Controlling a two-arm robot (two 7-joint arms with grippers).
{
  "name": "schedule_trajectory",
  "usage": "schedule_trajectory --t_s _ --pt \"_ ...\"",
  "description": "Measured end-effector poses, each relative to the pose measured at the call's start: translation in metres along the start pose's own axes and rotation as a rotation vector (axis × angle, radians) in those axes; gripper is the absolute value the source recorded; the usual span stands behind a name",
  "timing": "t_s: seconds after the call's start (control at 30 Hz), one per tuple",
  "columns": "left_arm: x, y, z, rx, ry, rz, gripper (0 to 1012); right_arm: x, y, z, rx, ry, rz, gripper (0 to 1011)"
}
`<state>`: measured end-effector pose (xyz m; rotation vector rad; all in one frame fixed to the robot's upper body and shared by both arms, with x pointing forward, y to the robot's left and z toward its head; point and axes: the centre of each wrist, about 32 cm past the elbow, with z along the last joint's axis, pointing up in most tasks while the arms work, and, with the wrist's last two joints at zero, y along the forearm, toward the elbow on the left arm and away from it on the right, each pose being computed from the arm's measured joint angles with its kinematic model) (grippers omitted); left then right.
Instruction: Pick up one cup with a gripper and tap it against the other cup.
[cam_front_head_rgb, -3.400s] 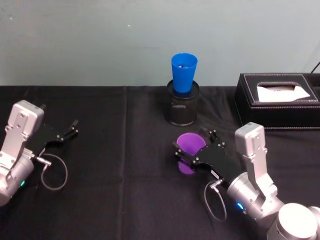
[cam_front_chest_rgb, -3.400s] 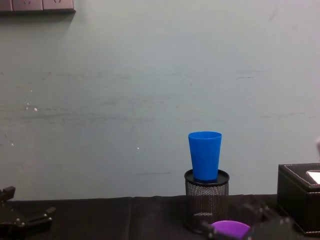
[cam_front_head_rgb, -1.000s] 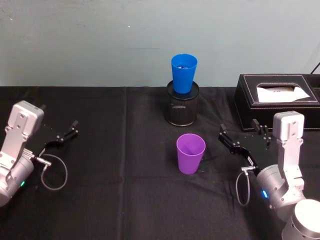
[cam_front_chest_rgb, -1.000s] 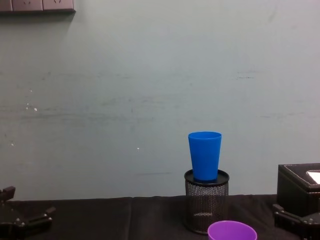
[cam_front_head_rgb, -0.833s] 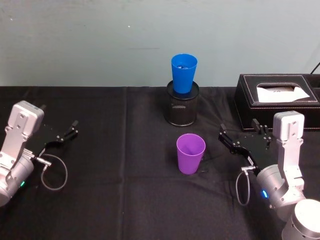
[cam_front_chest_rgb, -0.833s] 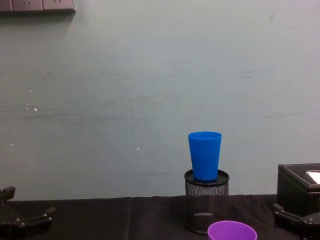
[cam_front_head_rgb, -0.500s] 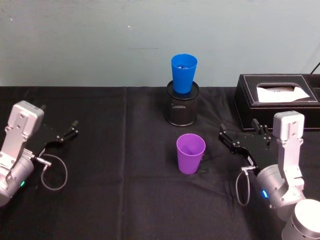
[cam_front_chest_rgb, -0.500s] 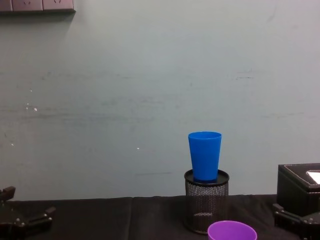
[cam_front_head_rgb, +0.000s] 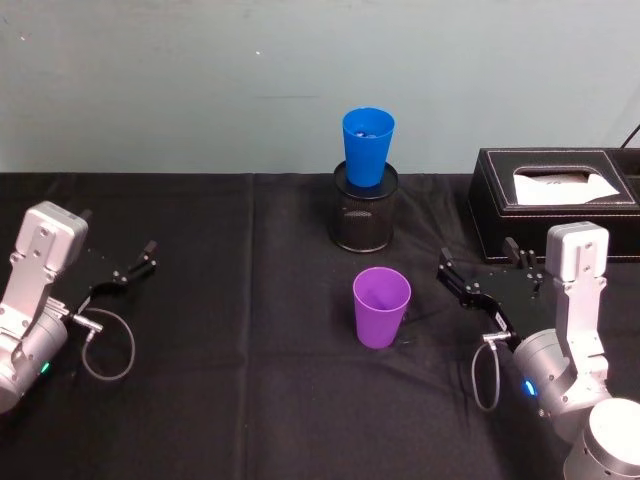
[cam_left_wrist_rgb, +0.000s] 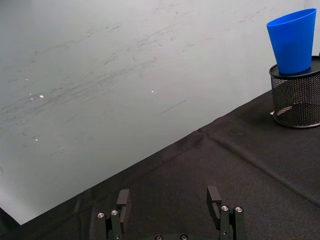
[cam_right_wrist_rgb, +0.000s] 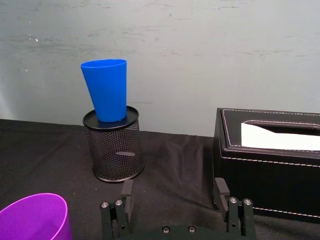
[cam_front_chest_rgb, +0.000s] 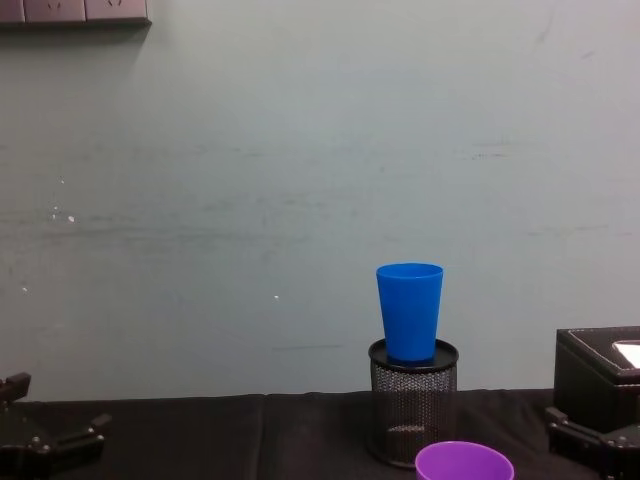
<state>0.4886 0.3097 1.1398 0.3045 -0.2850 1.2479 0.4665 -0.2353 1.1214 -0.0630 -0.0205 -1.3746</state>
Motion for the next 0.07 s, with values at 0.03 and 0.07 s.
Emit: schedule_trajectory --t_s 0.03,0.07 --pt "0.0000 0.0000 0.0000 0.000 0.000 0.000 1000 0.0000 0.0000 0.0000 0.000 0.000 0.000 1004" --pt "0.0000 0.0000 0.0000 0.000 0.000 0.000 1000 0.0000 0.0000 0.0000 0.000 0.000 0.000 1004"
